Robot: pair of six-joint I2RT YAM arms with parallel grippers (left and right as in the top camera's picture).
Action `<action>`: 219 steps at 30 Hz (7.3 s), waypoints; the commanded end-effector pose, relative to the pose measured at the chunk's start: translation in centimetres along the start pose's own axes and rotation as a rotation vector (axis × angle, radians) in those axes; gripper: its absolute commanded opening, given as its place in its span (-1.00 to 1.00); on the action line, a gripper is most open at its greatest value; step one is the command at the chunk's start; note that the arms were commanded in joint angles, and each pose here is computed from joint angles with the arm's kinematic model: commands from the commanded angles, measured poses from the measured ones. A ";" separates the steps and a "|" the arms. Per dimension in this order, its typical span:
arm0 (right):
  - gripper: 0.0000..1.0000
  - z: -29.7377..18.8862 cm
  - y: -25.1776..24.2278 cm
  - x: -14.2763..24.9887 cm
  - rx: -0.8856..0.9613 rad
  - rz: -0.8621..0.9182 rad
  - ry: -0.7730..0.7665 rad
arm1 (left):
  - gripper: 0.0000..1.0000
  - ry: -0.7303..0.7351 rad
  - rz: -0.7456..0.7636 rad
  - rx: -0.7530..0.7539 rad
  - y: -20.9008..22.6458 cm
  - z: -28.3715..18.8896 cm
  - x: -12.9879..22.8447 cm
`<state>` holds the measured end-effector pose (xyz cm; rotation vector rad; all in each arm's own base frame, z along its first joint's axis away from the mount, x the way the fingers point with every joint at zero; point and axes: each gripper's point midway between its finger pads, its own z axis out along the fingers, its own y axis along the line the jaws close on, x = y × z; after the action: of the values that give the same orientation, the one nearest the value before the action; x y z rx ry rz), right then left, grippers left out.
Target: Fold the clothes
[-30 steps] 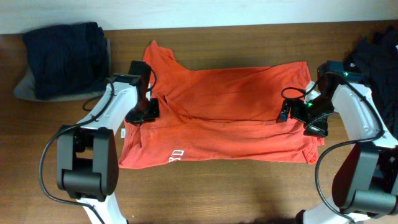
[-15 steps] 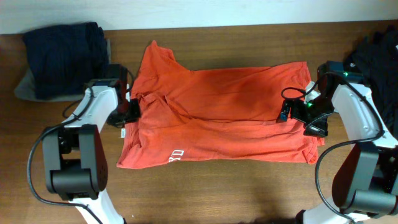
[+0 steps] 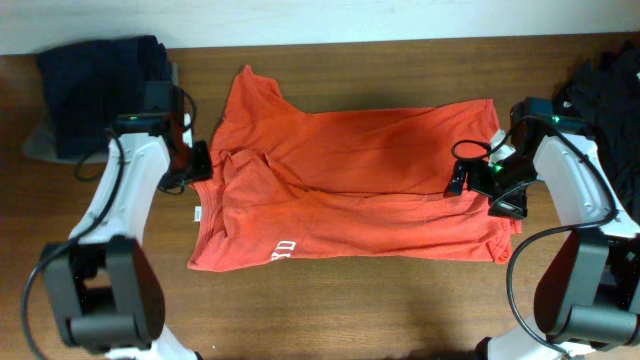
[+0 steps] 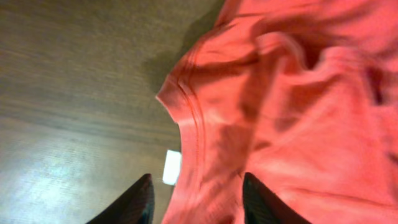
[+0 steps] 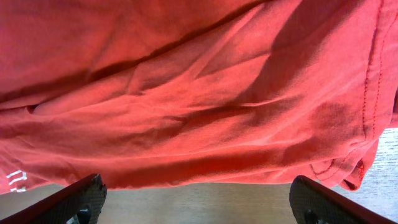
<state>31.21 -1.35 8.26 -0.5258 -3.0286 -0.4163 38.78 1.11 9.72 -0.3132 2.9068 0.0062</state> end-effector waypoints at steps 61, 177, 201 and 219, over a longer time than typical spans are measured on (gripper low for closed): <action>0.98 0.2 0.4 0.0 -0.009 -0.023 -0.001 | -0.91 0.297 -0.029 -0.078 4.6 13.2 6.2; 0.98 1.3 4.6 -23.3 -0.147 -0.351 -0.834 | 0.60 -0.407 0.115 0.198 -9.1 16.8 -19.7; 1.00 6.6 2.8 -24.7 -0.011 -0.382 -0.801 | 0.53 -0.408 0.115 0.197 -9.1 16.9 -19.7; 0.75 9.3 2.8 -24.9 0.077 -0.302 -0.800 | 0.53 -0.400 0.115 0.197 -9.0 17.0 -19.5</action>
<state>56.16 -5.67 0.73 -0.2465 -3.9554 -0.0843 64.04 -3.43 1.37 -0.0898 2.4208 -0.1797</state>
